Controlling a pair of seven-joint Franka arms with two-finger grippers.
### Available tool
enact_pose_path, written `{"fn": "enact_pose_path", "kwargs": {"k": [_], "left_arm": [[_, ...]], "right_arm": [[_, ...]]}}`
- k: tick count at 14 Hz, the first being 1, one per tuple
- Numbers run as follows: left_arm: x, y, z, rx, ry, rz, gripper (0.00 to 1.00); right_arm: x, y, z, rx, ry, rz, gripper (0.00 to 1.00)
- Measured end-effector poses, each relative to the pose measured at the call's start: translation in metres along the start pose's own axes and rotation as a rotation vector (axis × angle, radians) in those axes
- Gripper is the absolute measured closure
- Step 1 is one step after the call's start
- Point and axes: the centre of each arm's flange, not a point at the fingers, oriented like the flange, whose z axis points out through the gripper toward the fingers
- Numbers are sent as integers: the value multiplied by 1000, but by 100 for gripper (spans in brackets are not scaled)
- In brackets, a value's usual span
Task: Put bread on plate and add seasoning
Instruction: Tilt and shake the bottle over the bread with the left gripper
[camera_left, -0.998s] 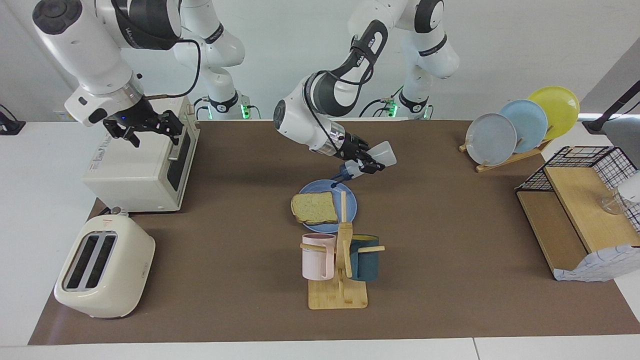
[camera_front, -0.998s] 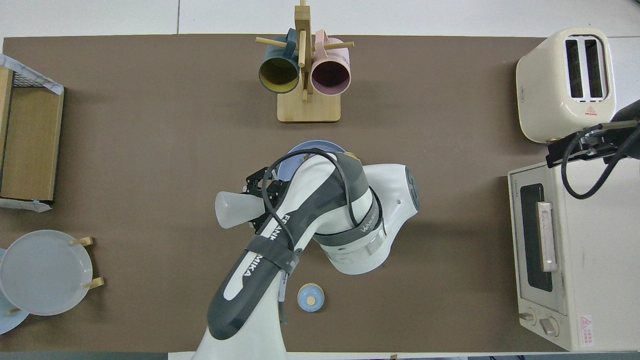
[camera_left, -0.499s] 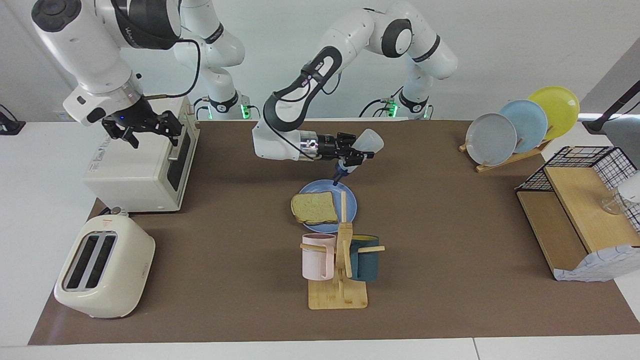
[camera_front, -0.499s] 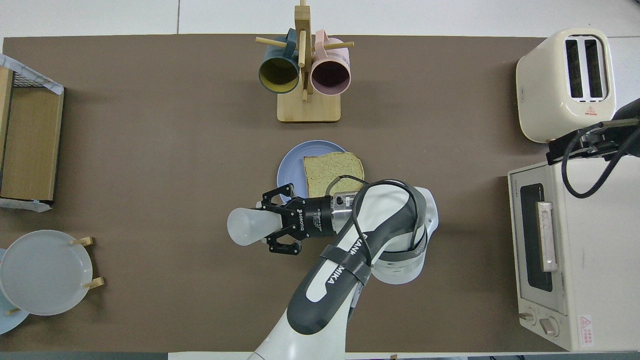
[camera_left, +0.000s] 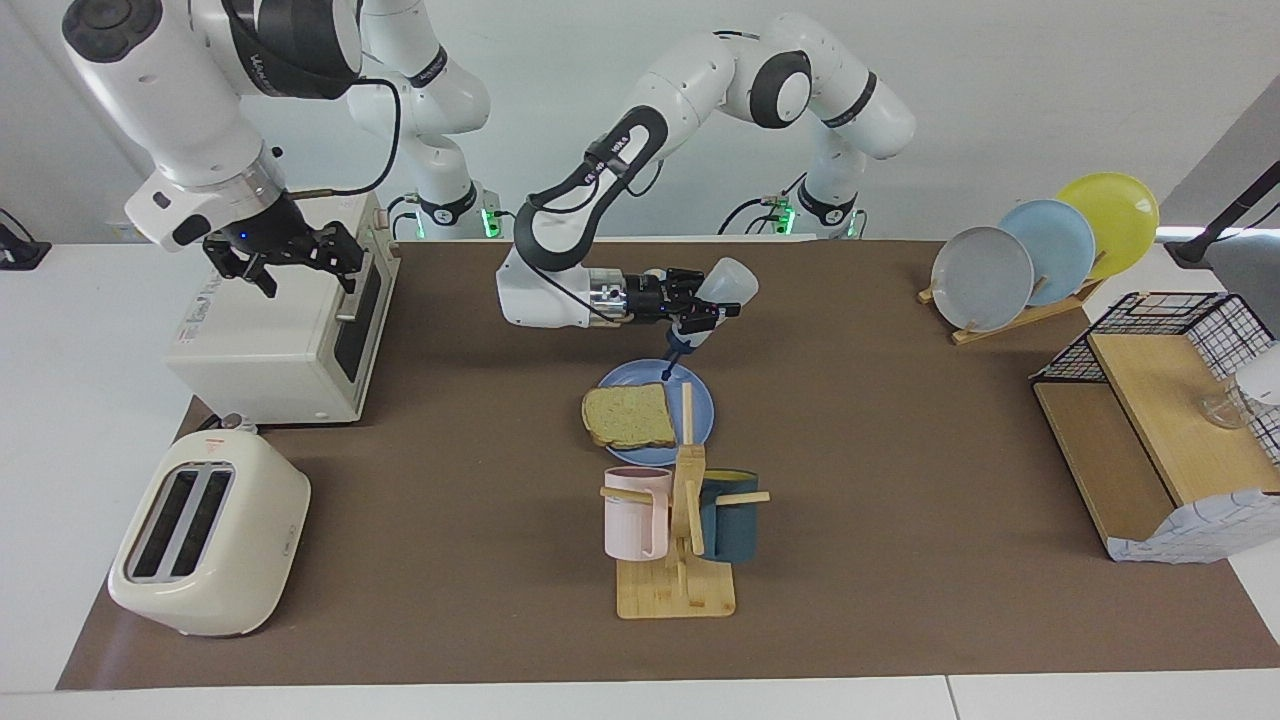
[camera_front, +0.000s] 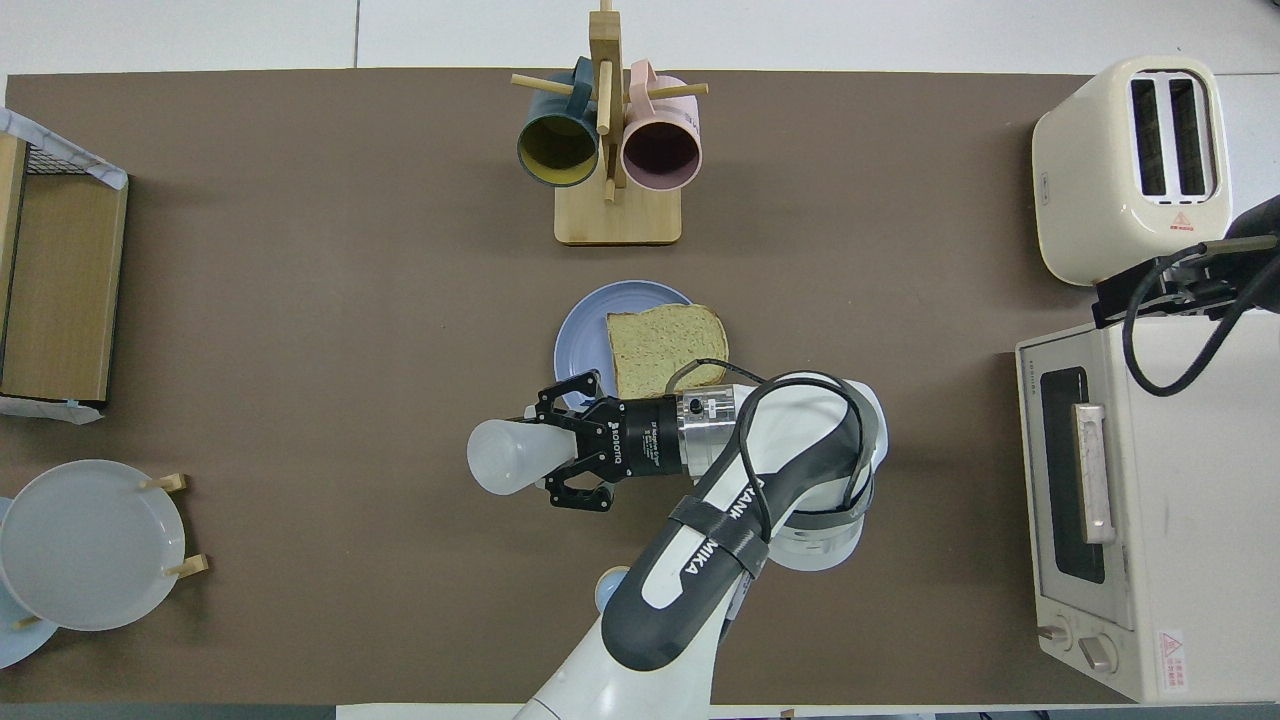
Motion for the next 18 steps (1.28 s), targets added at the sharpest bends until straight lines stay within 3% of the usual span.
{"fn": "enact_pose_path", "kwargs": {"k": [3, 6, 8, 13, 18], "left_arm": [[-6, -4, -16, 105, 22, -57, 55], [-9, -52, -2, 172, 70, -128, 55], [-9, -74, 6, 232, 54, -107, 55], [16, -56, 8, 279, -1, -45, 55], [22, -50, 2, 332, -1, -40, 55]], "right_arm": [[1, 0, -1, -1, 13, -1, 0], [2, 0, -1, -1, 15, -1, 0], [2, -2, -1, -1, 15, -3, 0], [2, -4, -2, -1, 16, -7, 0], [2, -4, -2, -1, 17, -7, 0]]}}
